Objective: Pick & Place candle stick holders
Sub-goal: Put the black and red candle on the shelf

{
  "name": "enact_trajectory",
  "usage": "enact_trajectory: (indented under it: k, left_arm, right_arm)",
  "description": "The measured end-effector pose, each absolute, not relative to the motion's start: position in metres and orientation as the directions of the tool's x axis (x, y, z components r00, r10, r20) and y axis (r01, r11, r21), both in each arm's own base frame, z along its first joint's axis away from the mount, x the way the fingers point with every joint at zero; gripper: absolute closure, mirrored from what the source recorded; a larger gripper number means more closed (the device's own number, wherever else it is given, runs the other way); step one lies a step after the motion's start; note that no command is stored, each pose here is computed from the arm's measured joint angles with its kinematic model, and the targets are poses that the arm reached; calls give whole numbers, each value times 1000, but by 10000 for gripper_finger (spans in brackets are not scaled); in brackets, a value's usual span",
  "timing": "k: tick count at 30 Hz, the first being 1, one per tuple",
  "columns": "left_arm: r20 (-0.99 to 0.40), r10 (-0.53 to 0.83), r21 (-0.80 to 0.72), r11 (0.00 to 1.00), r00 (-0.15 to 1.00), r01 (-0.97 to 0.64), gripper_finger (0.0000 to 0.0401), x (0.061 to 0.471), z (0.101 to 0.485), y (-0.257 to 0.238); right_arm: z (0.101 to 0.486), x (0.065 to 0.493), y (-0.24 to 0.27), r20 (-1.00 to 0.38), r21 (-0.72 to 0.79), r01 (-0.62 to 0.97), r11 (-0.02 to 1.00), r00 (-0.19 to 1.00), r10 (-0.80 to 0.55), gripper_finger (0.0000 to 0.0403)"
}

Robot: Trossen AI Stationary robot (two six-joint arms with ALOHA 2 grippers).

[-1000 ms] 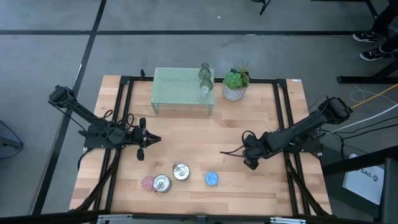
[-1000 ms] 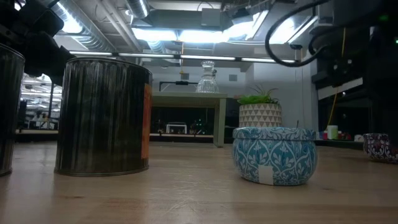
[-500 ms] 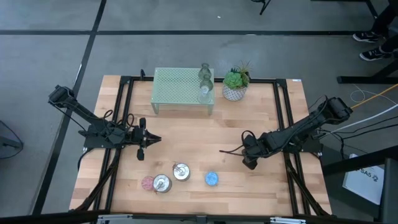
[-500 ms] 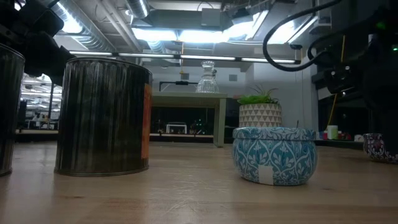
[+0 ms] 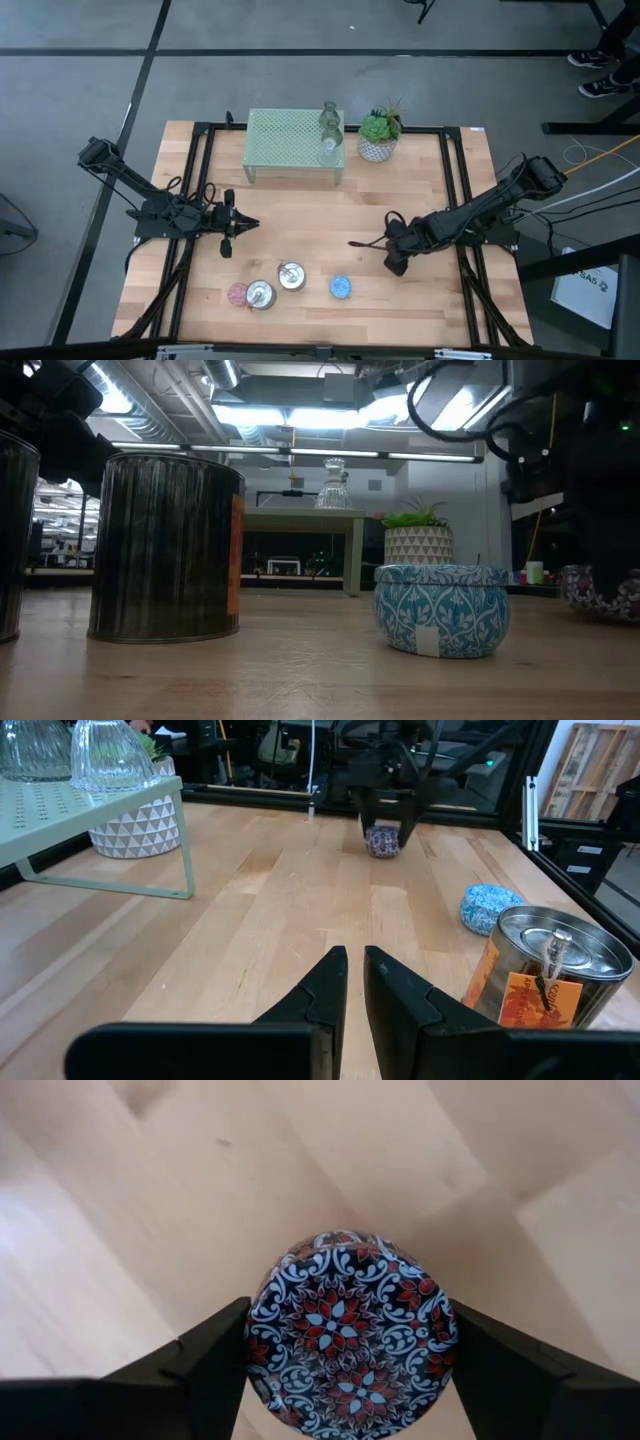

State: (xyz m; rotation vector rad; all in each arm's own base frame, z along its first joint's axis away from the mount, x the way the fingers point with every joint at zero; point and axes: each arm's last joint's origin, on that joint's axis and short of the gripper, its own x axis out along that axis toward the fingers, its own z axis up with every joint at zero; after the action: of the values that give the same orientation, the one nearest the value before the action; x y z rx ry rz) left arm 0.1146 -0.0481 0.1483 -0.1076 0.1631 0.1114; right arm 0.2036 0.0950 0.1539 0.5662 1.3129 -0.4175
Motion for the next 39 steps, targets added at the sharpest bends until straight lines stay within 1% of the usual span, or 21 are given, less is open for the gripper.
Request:
enact_trajectory:
  k: [3,11,20,27,31,39]
  left_arm:
    - [-168,102,-98,988,981,-119,370,115,148,-48]
    - [-168,102,-98,988,981,-119,370,115,148,-48]
    - [-168,102,-98,988,981,-119,370,115,148,-48]
    - [-168,102,-98,988,981,-119,370,115,148,-48]
    - [-168,102,-98,988,981,-119,370,115,148,-48]
    - [-167,102,-98,988,981,-119,370,115,148,-48]
  right_arm:
    - [152,208,97,-969,179,581,794,242,41,116]
    - [144,219,102,-961,195,576,794,276,36,116]
    - [149,228,102,-943,192,566,802,333,-9,113]
    - [151,233,100,-927,202,540,817,375,-19,113]
    - [152,237,100,-908,200,476,856,419,-21,113]
    - [157,255,97,-840,197,277,940,543,15,112]
